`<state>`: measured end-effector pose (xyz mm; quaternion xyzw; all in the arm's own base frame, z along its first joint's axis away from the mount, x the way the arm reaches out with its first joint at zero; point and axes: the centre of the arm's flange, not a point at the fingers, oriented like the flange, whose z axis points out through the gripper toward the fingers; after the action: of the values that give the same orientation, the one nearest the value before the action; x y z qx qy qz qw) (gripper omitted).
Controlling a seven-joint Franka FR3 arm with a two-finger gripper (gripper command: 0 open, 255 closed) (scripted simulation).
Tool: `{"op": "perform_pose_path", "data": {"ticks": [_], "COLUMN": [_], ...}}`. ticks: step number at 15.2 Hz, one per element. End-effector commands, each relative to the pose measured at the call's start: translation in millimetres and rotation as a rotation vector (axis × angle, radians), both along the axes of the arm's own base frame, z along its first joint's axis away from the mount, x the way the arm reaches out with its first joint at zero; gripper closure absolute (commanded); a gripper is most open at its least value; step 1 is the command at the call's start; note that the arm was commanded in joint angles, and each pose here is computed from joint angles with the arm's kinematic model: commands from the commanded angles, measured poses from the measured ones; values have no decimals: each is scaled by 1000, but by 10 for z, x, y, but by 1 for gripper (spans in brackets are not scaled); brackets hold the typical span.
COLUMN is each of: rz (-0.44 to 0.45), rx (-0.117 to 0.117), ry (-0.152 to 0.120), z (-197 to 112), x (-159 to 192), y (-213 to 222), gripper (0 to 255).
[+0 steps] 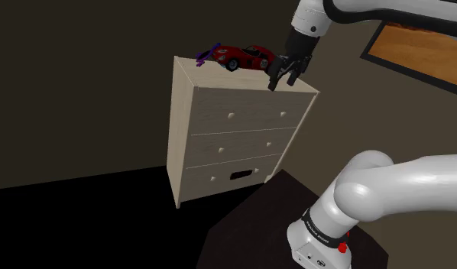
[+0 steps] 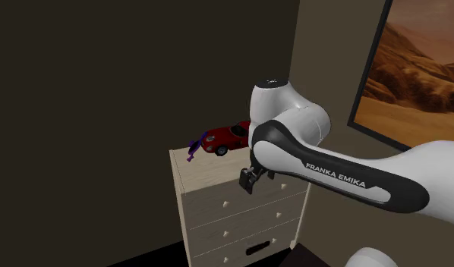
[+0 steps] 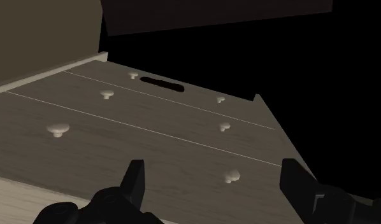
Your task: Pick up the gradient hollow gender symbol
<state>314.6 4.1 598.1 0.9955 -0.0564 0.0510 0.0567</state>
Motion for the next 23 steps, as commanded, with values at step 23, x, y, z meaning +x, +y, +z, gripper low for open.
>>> {"op": "perform_pose_path", "data": {"ticks": [23], "rz": [-98], "rx": [-49], "ry": [-217], "z": [-193], "x": [2558], "y": [553], "gripper": [0]}}
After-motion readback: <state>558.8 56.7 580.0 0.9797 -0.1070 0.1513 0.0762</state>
